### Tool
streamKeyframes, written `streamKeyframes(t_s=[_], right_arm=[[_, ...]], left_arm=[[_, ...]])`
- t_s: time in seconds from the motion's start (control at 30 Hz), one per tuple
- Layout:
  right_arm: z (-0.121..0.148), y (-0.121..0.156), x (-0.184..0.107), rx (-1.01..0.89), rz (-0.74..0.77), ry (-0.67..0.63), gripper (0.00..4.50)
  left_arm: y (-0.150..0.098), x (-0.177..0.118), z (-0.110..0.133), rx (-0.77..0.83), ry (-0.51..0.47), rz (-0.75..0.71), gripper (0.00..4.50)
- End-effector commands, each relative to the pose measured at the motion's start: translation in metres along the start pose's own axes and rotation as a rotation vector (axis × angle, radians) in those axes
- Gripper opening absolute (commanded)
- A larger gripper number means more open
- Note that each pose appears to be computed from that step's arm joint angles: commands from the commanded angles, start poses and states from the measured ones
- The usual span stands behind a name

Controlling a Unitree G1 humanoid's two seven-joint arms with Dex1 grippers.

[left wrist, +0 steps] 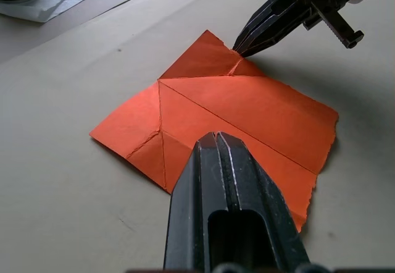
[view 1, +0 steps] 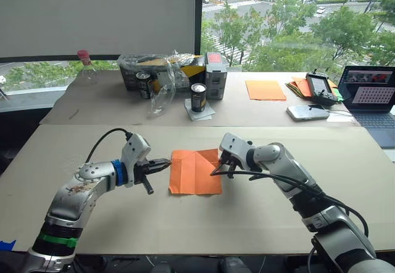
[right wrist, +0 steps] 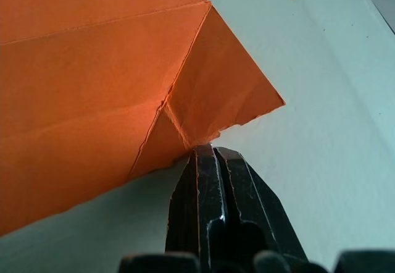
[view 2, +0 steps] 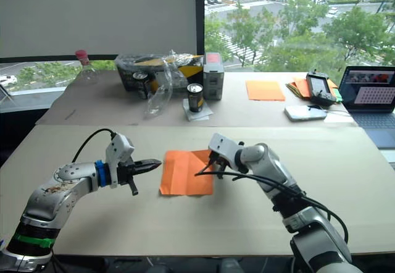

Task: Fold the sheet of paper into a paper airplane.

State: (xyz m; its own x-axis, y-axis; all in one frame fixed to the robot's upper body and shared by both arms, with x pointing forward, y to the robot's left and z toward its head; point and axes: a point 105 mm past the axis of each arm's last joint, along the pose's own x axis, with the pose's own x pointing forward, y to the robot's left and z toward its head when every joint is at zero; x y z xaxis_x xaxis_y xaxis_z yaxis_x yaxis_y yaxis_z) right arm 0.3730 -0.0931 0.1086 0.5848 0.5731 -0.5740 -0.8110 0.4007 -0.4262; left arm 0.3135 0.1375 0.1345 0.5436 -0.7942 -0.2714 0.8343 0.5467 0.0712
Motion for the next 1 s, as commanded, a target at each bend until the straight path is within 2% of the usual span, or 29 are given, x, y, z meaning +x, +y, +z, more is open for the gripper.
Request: streamKeyframes(t_s=[0.03,0.17,0.4,0.47,0.83,1.0], right_arm=[[-0.002,-0.009,-0.011,0.008,-0.041,0.001,0.04],[-0.007,-0.014,-0.013,0.056,-0.067,-0.006,0.04],[0.005,-0.010,-0.011,0.138,-0.049,-0.094,0.04],[0.010,-0.006,-0.011,0.155,-0.028,-0.123,0.04],[0.002,0.012,0.004,0.197,0.067,-0.238,0.04],[-0.004,0.005,0.006,0.177,0.060,-0.227,0.04]], left_arm=[[0.001,0.009,0.008,0.048,-0.022,-0.007,0.00],[0.005,0.030,-0.008,0.049,0.020,-0.020,0.00],[-0.010,0.054,-0.026,0.062,0.089,-0.101,0.00],[-0.009,0.055,-0.027,0.065,0.095,-0.097,0.00],[-0.003,0.047,-0.032,0.071,0.122,-0.083,0.00],[-0.004,0.045,-0.036,0.068,0.130,-0.079,0.00]])
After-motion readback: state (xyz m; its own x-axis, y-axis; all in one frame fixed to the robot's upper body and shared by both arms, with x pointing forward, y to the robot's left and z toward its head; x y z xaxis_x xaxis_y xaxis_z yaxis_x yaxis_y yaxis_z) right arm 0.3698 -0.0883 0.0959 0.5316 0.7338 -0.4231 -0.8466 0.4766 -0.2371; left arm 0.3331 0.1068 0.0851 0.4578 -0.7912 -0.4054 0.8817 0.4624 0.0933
